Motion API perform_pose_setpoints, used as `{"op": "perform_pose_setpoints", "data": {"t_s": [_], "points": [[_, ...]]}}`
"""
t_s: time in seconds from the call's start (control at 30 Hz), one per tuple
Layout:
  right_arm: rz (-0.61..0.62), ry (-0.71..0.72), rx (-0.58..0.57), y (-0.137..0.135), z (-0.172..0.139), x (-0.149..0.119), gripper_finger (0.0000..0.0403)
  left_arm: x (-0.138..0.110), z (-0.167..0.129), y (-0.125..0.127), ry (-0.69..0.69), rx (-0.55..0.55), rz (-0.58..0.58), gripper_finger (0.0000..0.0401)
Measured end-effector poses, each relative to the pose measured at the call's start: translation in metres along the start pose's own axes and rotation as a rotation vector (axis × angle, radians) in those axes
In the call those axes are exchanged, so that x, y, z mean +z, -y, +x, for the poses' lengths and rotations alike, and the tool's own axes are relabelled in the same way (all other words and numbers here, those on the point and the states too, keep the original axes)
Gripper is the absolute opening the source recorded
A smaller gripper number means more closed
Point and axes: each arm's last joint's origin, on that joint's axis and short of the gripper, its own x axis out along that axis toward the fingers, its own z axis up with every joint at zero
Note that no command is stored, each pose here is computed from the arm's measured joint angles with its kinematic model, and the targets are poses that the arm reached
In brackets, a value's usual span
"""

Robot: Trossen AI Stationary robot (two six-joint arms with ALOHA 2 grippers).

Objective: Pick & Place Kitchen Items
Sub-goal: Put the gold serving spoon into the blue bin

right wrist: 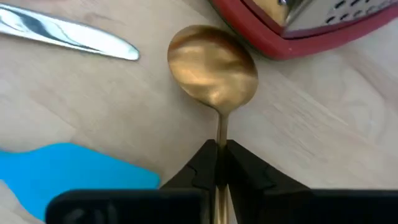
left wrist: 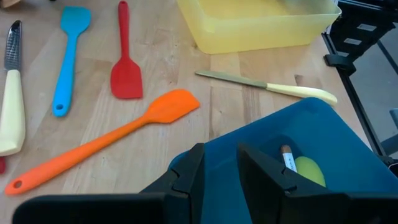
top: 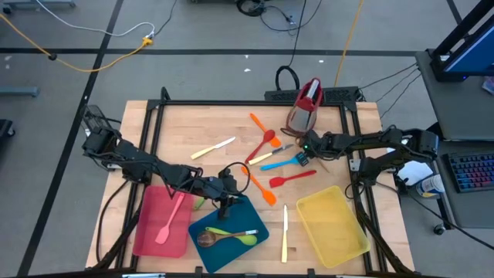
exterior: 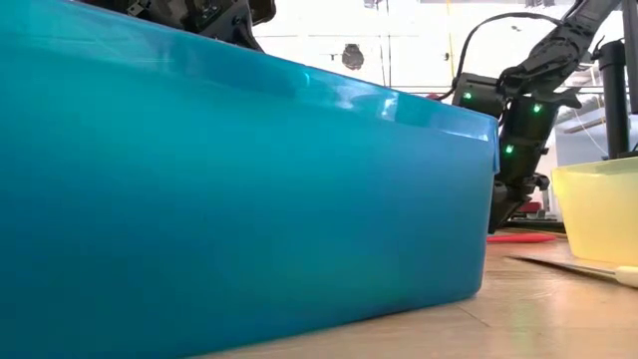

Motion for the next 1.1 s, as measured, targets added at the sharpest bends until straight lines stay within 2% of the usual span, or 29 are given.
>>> {"op": "perform_pose_setpoints", "data": {"t_s": [0.2,0.47,0.67,0.87,1.0,1.1], "points": [[-0.052,-0.018,0.062,-0.010,-0.004,-0.005,0.0010,0.000,0.000,0.000,0.000,0.000,0.001,0.0097],[-0.080,-0.010,0.109,-0.018,-0.010,-0.009,0.0017,0.000,0.000,0.000,0.000,0.000,0.006,0.0097],[-0.073,0.087,0.183,-0.020,-0.030,-0.005,0.0012,0.000,0.000,0.000,0.001,0.000,0.006,0.0097],[-0.031,0.344,0.411,-0.037,-0.063,0.008,0.0014,0.001,0.000,0.000,0.012,0.010,0.033,0.0097],[-0.067,0.584,0.609,-0.059,-0.090,0.016,0.0015,0.002,0.000,-0.003,0.043,0.101,0.052,0.0097],[-0.109,0.736,0.716,-0.072,-0.106,0.018,0.0015,0.003,0.000,-0.004,0.067,0.153,0.050,0.0097]]}}
